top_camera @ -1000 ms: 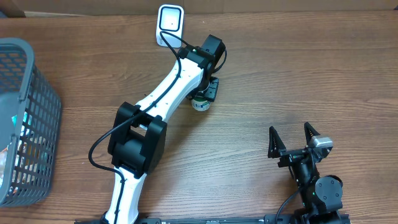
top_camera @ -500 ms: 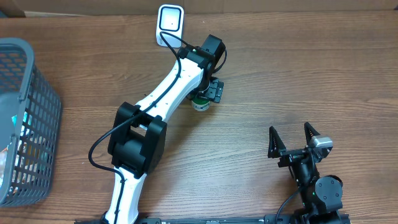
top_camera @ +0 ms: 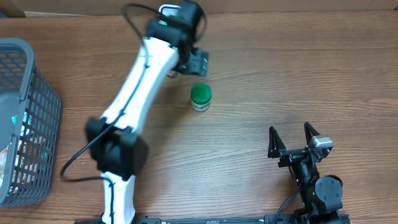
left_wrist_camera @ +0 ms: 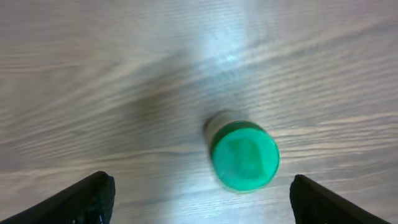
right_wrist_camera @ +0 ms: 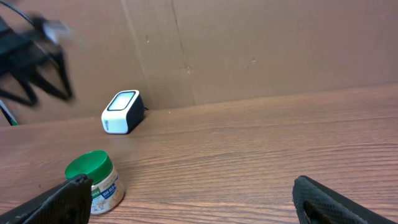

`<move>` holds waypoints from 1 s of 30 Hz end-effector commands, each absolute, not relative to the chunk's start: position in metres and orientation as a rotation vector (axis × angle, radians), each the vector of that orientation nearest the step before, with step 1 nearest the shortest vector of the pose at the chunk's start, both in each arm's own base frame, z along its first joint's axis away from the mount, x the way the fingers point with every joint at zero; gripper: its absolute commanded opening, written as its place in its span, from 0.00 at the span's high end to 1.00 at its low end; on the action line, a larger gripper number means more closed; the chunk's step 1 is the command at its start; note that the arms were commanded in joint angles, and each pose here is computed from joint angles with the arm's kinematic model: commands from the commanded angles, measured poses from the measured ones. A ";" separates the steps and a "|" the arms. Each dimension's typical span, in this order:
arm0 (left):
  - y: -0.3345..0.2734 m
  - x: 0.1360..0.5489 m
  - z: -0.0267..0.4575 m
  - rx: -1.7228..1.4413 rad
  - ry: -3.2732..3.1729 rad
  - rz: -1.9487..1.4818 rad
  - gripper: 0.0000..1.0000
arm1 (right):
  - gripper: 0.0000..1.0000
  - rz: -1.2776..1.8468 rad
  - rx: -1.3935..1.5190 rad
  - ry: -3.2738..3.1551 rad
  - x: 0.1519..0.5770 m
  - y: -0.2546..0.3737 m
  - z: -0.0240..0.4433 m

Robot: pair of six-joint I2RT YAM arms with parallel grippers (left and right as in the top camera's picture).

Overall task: Scan the item barcode
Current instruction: 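Set the jar down on the table and open the left gripper, then reach the left gripper into the basket and grasp a clear plastic bag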

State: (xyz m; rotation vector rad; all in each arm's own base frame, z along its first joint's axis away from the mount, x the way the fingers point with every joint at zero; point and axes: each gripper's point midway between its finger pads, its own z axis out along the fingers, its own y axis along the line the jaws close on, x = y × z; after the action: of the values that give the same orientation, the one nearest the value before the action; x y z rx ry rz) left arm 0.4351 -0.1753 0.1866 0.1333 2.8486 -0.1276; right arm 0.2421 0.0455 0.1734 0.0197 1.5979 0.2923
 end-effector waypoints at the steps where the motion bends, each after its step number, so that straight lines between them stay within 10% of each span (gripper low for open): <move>1: -0.130 0.431 0.271 -0.021 2.682 -0.182 0.09 | 0.00 0.299 0.012 1.598 0.242 0.047 0.171; 14: 0.150 0.333 0.365 -1.008 2.298 -0.042 0.06 | 0.00 0.299 0.012 1.598 0.242 0.047 0.171; 30: 0.285 0.248 0.185 -1.729 2.227 -0.027 0.08 | 0.00 0.298 0.012 1.598 0.242 0.047 0.171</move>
State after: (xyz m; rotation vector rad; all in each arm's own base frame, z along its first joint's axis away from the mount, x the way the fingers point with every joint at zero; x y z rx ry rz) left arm 0.2540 0.2883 0.2166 -1.7216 2.1567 -0.0491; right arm 0.2421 0.0455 0.1734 0.0194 1.5979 0.2920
